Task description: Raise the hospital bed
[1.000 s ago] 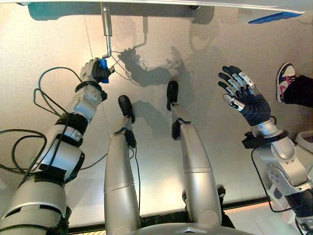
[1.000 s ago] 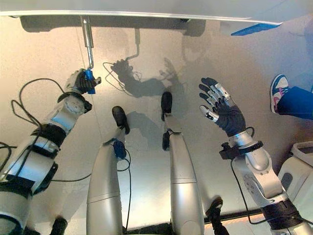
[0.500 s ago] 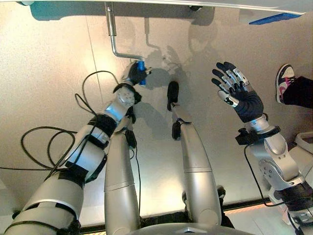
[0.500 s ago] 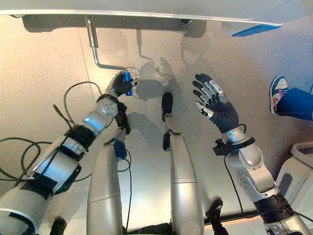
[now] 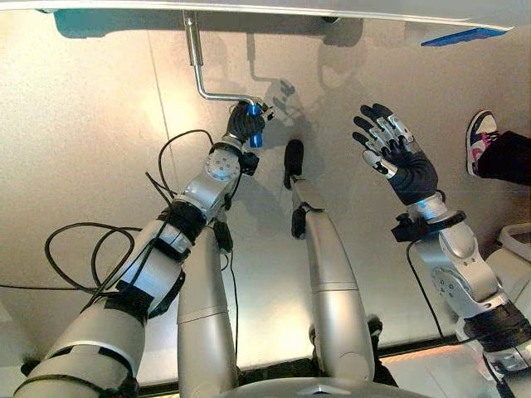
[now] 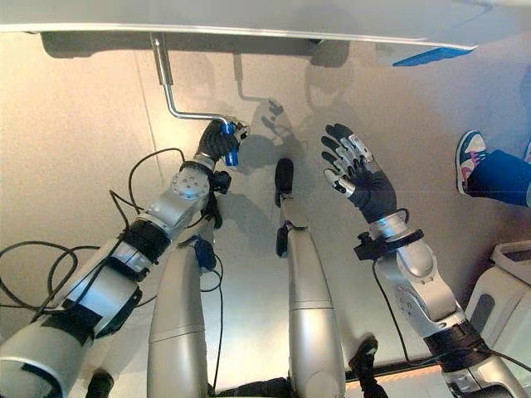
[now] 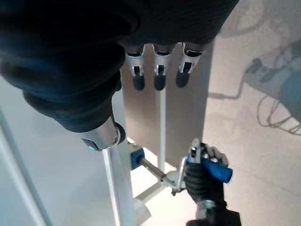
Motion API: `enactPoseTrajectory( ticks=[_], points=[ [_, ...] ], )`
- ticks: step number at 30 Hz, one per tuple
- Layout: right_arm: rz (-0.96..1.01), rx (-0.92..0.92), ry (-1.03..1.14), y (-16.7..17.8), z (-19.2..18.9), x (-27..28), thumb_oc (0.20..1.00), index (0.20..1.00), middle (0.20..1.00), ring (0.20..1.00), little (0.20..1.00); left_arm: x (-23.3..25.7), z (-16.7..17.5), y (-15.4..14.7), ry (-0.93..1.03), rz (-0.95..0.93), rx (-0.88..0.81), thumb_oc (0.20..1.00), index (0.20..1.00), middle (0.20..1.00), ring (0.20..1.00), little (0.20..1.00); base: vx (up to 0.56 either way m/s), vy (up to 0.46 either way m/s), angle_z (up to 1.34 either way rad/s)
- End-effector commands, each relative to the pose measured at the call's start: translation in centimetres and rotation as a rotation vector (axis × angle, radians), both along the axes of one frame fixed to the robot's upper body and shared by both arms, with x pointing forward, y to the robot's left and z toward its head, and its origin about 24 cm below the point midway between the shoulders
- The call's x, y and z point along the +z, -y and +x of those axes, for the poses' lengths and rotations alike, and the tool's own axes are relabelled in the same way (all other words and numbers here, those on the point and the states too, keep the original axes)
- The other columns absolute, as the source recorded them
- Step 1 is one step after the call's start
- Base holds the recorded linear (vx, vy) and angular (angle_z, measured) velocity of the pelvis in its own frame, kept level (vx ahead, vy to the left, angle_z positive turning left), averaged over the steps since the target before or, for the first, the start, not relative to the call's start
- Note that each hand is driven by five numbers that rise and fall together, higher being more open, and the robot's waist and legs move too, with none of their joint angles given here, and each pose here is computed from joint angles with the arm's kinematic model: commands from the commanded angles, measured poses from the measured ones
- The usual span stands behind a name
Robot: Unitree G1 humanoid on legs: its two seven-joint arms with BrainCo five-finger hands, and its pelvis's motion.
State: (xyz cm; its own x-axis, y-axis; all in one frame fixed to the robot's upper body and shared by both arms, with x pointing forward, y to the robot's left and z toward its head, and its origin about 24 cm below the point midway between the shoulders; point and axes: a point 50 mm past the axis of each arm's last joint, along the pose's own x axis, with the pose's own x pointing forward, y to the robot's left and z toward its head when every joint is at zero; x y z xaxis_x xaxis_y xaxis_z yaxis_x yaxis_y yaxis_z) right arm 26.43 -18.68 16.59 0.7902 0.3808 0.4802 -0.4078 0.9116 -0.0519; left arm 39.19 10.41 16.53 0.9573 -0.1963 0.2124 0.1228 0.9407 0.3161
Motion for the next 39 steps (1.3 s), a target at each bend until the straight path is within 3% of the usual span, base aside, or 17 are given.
enactPoseTrajectory(
  ticks=[1,6,11,17,23,30,34,37,39],
  points=[
    [-0.019,0.003,0.096,0.0,-0.7,1.4,1.0,1.0,1.0,1.0,1.0,1.3,-1.6,3.6,0.102,-0.142,-0.167,1.0,1.0,1.0,1.0,1.0,-0.05,-0.012,0.0],
    [-0.031,-0.021,0.09,0.0,-0.6,0.9,1.0,1.0,1.0,1.0,1.0,-2.0,-1.6,-0.2,0.024,-0.128,-0.031,1.0,1.0,1.0,1.0,1.0,-0.04,-0.004,0.01],
    [-0.065,-0.055,0.102,0.0,-0.3,0.8,1.0,1.0,1.0,1.0,1.0,-7.0,-2.5,-3.5,-0.1,0.022,0.088,1.0,1.0,1.0,1.0,1.0,-0.07,0.014,0.03],
    [-0.067,-0.127,0.098,0.6,0.0,0.2,1.0,1.0,1.0,1.0,1.0,-17.0,-7.5,-7.5,-0.425,0.129,0.218,1.0,1.0,1.0,1.0,1.0,-0.05,0.042,0.02],
    [-0.038,-0.166,0.04,0.7,0.2,-1.3,1.0,1.0,1.0,1.0,1.0,-23.6,-13.3,-10.5,-0.706,0.181,0.306,1.0,1.0,1.0,1.0,1.0,0.0,0.011,0.09],
    [0.032,-0.27,-0.193,1.6,0.3,-6.7,1.0,1.0,1.0,1.0,1.0,-25.9,-17.9,-12.9,-0.785,0.088,0.422,1.0,1.0,1.0,1.0,1.0,0.07,-0.04,0.09],
    [-0.03,-0.366,-0.384,2.6,-0.5,-11.6,1.0,1.0,1.0,1.0,1.0,-26.2,-19.5,-13.4,-0.754,-0.02,0.484,1.0,1.0,1.0,1.0,1.0,0.12,-0.074,0.22],
    [-0.137,-0.471,-0.67,2.9,-2.4,-18.6,1.0,1.0,1.0,1.0,1.0,-26.8,-20.7,-13.4,-0.749,-0.054,0.535,1.0,1.0,1.0,1.0,1.0,0.12,-0.091,0.08],
    [-0.137,-0.47,-0.67,2.9,-2.4,-18.6,1.0,1.0,1.0,1.0,1.0,-26.8,-20.7,-13.4,-0.749,-0.053,0.535,1.0,1.0,1.0,1.0,1.0,0.04,-0.033,-0.01]
  ],
)
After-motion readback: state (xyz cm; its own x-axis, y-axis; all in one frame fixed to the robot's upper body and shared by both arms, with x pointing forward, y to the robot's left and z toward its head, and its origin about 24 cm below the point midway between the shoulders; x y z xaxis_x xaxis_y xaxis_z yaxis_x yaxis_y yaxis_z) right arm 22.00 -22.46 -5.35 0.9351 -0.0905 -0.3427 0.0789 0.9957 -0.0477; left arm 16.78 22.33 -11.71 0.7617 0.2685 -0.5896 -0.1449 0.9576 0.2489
